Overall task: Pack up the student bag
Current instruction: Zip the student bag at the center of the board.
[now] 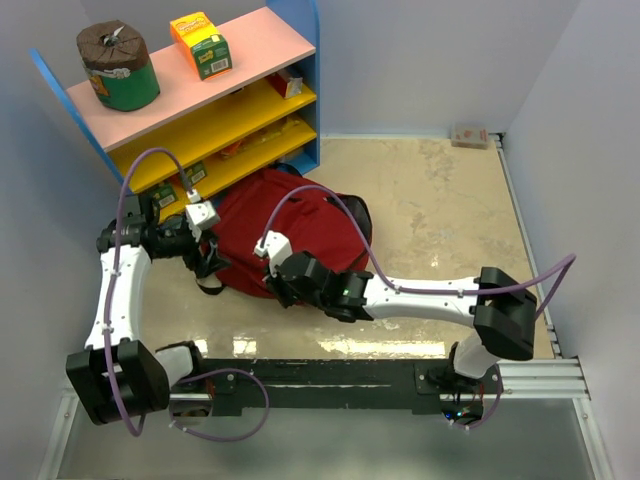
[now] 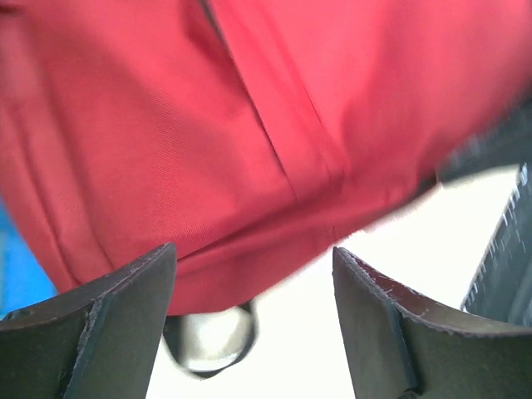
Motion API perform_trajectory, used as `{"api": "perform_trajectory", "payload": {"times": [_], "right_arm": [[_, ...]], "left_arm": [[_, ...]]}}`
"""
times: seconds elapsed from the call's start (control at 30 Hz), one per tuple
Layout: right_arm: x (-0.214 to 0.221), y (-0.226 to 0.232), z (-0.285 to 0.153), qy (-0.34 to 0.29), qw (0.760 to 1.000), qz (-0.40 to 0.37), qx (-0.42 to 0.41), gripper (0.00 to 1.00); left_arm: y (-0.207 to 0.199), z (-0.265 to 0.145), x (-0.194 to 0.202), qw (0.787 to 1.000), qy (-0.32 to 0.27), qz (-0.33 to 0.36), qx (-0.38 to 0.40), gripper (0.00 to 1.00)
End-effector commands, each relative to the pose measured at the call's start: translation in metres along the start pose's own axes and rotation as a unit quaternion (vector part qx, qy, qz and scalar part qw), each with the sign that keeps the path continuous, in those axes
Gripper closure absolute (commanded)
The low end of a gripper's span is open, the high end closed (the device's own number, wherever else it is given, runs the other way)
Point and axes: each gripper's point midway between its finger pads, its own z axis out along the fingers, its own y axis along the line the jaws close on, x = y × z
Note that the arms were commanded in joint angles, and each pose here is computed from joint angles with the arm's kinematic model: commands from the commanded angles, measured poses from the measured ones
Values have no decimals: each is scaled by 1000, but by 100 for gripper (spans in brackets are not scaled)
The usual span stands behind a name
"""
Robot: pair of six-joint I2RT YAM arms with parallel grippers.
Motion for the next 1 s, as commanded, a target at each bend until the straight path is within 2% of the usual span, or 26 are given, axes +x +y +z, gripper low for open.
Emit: {"api": "perform_trajectory", "payload": {"times": [0.0,0.1,0.13,0.17,0.2,0.23,0.3,0.33,0.47,0.63,0.8,0.93,0.97], "right_arm": [[-25,-4,-17,-48,998,43,12,100],[-30,-7,-22,-55,997,49,20,100],[-33,-6,-24,-57,997,49,20,100],[-35,-8,-26,-60,997,51,23,100],[-34,-10,-26,-57,997,51,27,100],[-41,-12,-30,-66,996,54,35,100],[-43,-15,-35,-70,995,60,41,100],[-45,-18,-40,-75,994,63,46,100],[-39,-26,-49,-80,992,82,61,100],[-31,-31,-53,-83,988,107,67,100],[-29,-34,-59,-89,986,121,70,100],[-24,-39,-61,-89,985,127,81,100],[-23,-40,-62,-89,984,129,82,100]], "left_arm": [[-34,5,19,993,5,87,80,19],[-61,15,22,988,0,91,124,11],[-72,24,14,982,-6,124,140,10],[-79,30,15,981,-7,126,145,9],[-85,34,12,985,-9,101,143,8],[-86,41,-8,978,-40,157,130,8],[-94,51,-2,982,-46,135,127,8],[-99,58,-11,976,-60,167,130,8],[-101,75,-3,975,-30,163,145,16],[-104,95,12,967,19,190,168,20],[-116,109,17,960,42,197,195,38],[-125,119,17,956,48,195,213,44],[-123,121,18,956,52,199,209,49]]}}
